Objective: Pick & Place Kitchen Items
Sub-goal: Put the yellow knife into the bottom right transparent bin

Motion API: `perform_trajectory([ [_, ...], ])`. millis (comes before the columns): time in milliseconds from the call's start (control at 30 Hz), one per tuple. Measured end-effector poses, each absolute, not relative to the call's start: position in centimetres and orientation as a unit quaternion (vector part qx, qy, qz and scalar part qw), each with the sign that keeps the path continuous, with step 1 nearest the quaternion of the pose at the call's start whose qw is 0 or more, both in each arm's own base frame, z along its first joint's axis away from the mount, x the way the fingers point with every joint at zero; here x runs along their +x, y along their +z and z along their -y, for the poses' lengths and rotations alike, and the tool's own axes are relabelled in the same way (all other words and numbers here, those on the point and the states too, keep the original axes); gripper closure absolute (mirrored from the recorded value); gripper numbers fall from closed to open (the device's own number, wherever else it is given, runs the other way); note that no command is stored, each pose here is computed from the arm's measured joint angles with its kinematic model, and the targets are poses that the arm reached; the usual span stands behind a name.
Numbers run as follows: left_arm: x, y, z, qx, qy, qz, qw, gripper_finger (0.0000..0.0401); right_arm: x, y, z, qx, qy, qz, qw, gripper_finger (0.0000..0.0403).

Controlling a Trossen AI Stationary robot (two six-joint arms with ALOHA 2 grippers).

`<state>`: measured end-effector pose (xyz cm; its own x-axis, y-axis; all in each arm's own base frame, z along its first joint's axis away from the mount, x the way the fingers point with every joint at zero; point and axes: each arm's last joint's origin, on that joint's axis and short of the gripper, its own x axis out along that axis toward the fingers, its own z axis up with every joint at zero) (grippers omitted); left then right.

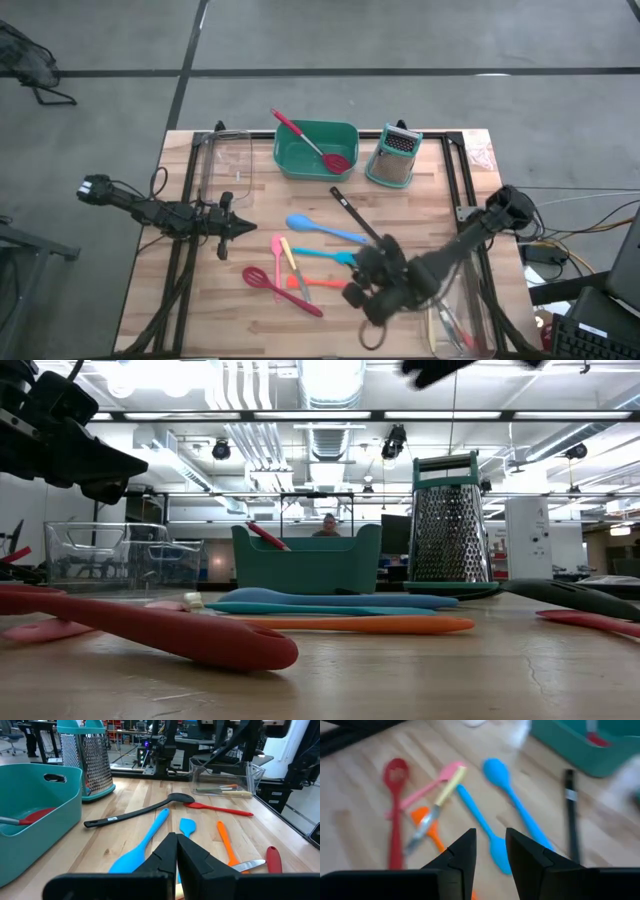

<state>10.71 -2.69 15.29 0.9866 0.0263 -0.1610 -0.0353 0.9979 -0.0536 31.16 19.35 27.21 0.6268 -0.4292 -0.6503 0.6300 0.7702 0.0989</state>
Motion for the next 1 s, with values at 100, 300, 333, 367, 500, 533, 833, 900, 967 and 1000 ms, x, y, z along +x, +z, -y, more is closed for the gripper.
perform_trajectory([
  [100, 10.7, 15.3, 2.7, -0.028, 0.015, -0.081, 0.996, 0.0389, 33.5, 27.6, -18.4, 0.177, -0.253, -0.297, 0.904, 0.0299],
  [300, 10.7, 15.3, 2.7, -0.028, 0.015, -0.08, 0.996, 0.0389, 36.6, 28.2, -16.4, 0.197, -0.213, -0.257, 0.922, 0.0269],
  [333, 10.7, 15.3, 2.7, -0.028, 0.016, -0.08, 0.996, 0.0389, 37.0, 27.9, -16.0, 0.2, -0.213, -0.259, 0.92, 0.0262],
  [367, 10.7, 15.3, 2.7, -0.028, 0.015, -0.08, 0.996, 0.0389, 37.5, 27.6, -15.6, 0.206, -0.214, -0.259, 0.919, 0.0253],
  [500, 10.7, 15.3, 2.7, -0.028, 0.015, -0.081, 0.996, 0.0389, 39.5, 25.7, -14.4, 0.228, -0.21, -0.269, 0.912, 0.0215],
  [533, 10.7, 15.3, 2.7, -0.028, 0.015, -0.081, 0.996, 0.0389, 39.9, 25.2, -14.2, 0.229, -0.211, -0.272, 0.91, 0.0206],
  [833, 10.7, 15.3, 2.7, -0.028, 0.015, -0.08, 0.996, 0.0389, 44.0, 21.8, -13.0, 0.24, -0.219, -0.292, 0.9, 0.0146],
  [900, 10.7, 15.3, 2.7, -0.028, 0.015, -0.08, 0.996, 0.0389, 45.1, 21.0, -12.7, 0.231, -0.222, -0.297, 0.9, 0.0138],
  [967, 10.7, 15.3, 2.7, -0.028, 0.015, -0.08, 0.996, 0.0389, 46.3, 20.5, -12.4, 0.227, -0.217, -0.303, 0.9, 0.0132],
  [1000, 10.7, 15.3, 2.7, -0.028, 0.015, -0.08, 0.996, 0.0389, 46.8, 20.5, -12.2, 0.231, -0.21, -0.305, 0.9, 0.0129],
])
